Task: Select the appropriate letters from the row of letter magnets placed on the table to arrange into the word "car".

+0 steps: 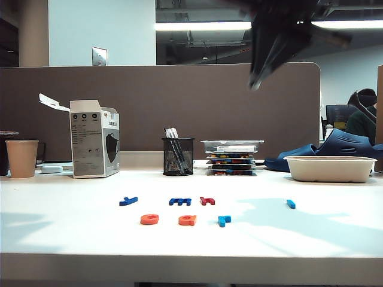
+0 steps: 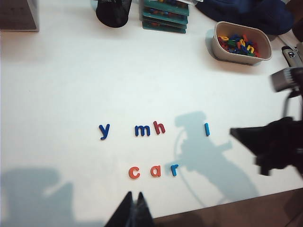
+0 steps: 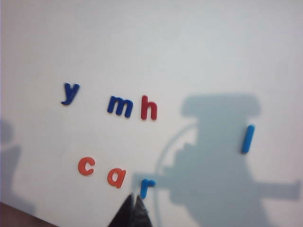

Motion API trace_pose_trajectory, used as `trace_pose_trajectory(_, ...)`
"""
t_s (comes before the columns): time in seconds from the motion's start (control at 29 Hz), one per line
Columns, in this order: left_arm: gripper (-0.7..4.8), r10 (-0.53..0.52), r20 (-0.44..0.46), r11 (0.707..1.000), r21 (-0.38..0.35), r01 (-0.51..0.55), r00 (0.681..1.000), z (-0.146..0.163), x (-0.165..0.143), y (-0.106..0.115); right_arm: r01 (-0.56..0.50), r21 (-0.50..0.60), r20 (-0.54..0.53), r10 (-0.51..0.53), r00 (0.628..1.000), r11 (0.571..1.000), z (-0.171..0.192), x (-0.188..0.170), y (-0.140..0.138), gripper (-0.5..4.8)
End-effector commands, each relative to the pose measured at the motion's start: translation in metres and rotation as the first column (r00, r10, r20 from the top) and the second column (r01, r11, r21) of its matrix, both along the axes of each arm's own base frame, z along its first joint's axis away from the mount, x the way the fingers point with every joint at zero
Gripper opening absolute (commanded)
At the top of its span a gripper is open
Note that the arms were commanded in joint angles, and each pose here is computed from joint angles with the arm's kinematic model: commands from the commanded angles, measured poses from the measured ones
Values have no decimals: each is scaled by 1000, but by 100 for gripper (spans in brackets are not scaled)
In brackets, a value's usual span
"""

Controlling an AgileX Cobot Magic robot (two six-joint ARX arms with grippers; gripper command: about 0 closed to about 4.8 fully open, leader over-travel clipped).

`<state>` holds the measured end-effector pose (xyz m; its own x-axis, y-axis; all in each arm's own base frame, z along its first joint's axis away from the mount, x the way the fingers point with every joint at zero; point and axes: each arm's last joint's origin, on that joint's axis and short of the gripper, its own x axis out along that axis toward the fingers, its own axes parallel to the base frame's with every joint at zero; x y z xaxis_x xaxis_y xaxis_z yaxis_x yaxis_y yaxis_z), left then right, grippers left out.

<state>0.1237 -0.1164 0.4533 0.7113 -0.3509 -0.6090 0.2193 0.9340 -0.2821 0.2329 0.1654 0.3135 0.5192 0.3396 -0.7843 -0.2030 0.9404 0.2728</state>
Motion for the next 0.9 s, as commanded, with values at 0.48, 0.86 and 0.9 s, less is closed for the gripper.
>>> trace_pose_trajectory(0.48, -5, -1, 14, 1000, -14, 1, 1000, 2, 0, 0, 34, -49, 444, -8, 896, 998, 85, -56, -98, -2)
trace_pose_trajectory(0.86, -5, 3, 14, 1000, -10, -2, 1000, 2, 0, 0, 191, -97, 505, -117, 855, 977, 93, -61, -138, -2)
trace_pose_trajectory(0.9, -5, 2, 14, 1000, -11, -2, 1000, 2, 0, 0, 197, -91, 506, -125, 853, 976, 93, -61, -141, -2)
